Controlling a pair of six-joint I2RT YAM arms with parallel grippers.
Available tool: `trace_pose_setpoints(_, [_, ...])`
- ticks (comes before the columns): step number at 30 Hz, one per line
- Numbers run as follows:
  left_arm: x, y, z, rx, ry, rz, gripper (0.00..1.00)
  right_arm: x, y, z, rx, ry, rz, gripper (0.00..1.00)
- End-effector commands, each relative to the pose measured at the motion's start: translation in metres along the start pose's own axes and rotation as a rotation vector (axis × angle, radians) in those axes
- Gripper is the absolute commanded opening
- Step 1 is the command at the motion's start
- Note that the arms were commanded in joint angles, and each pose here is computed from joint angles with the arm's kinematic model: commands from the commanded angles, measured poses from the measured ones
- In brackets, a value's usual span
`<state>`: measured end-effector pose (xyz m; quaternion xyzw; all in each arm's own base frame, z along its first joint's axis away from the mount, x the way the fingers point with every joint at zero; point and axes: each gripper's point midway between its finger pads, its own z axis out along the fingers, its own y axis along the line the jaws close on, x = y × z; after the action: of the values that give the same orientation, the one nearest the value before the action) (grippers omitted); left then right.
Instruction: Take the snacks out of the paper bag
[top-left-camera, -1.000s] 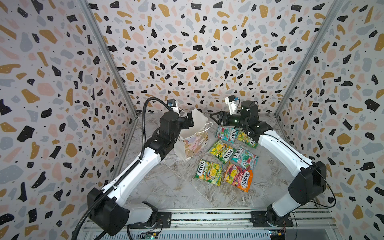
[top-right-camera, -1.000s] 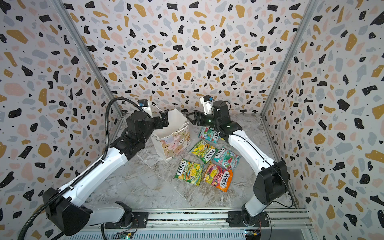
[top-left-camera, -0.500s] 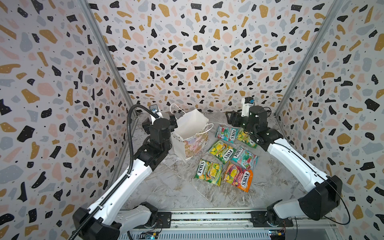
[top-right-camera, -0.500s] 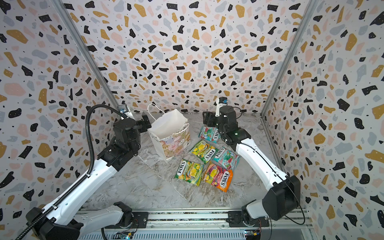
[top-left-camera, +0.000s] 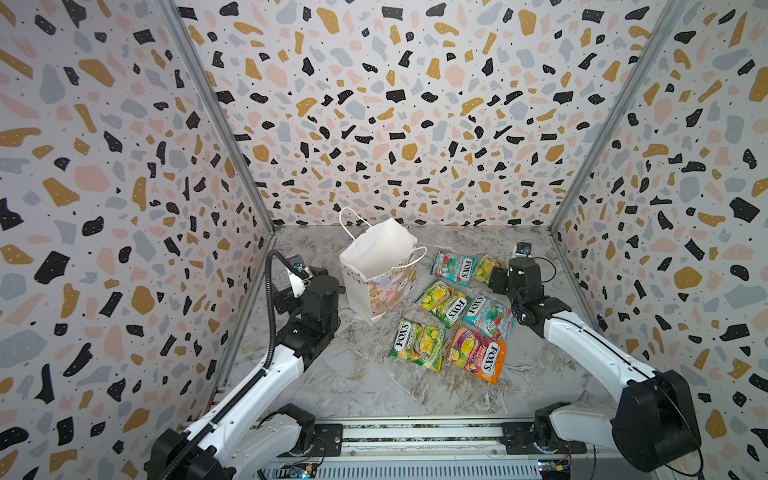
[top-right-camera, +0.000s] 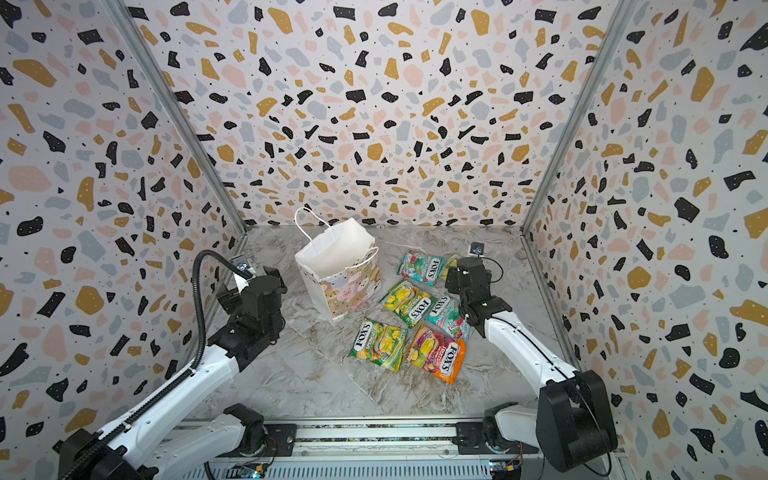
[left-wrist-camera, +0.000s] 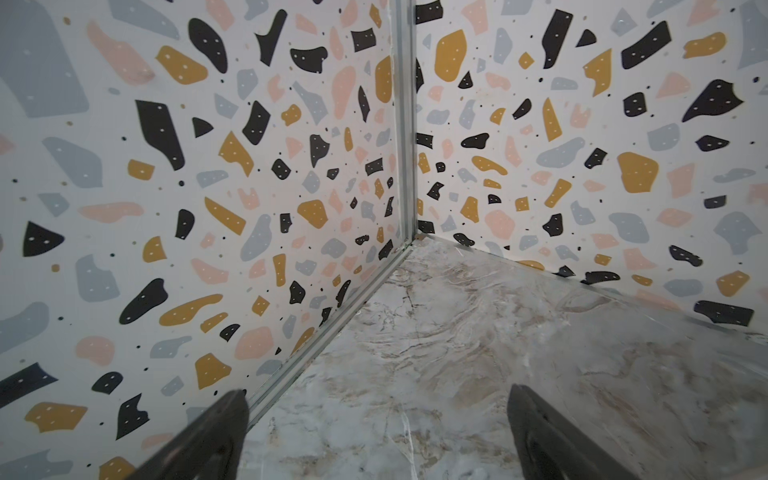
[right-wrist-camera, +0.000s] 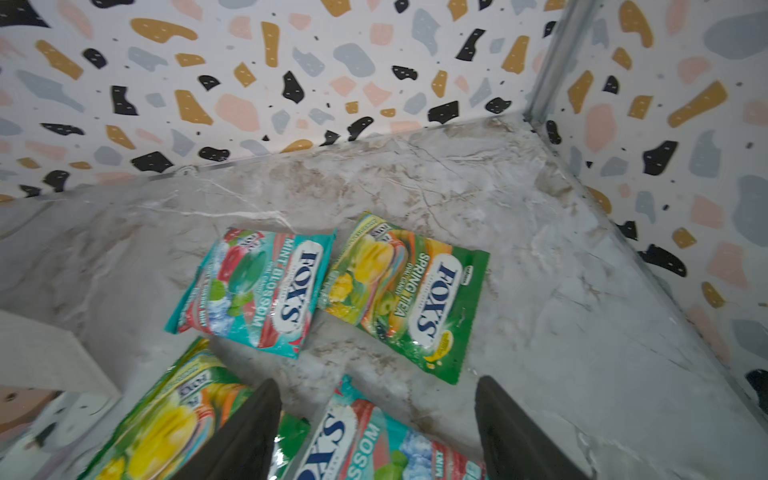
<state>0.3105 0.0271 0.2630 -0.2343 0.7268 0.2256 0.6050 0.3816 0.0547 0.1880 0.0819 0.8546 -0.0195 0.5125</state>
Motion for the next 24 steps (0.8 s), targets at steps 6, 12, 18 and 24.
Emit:
trace_pose_setpoints(6, [0.036, 0.028, 0.007, -0.077, -0.061, -0.102, 0.98, 0.018, -0.049, 0.002, 0.14, -0.11, -0.012, 0.76])
trace_pose_setpoints(12, [0.075, 0.024, 0.011, -0.009, -0.076, -0.022, 0.98, 0.05, -0.067, 0.006, 0.173, -0.127, -0.059, 0.77])
trace_pose_setpoints(18, [0.103, 0.02, 0.016, 0.053, -0.095, 0.051, 1.0, 0.063, -0.07, 0.004, 0.161, -0.216, -0.127, 0.77])
trace_pose_setpoints(24, [0.102, 0.002, 0.025, 0.158, -0.118, 0.068, 1.0, 0.054, -0.059, -0.003, 0.092, -0.333, -0.162, 0.77])
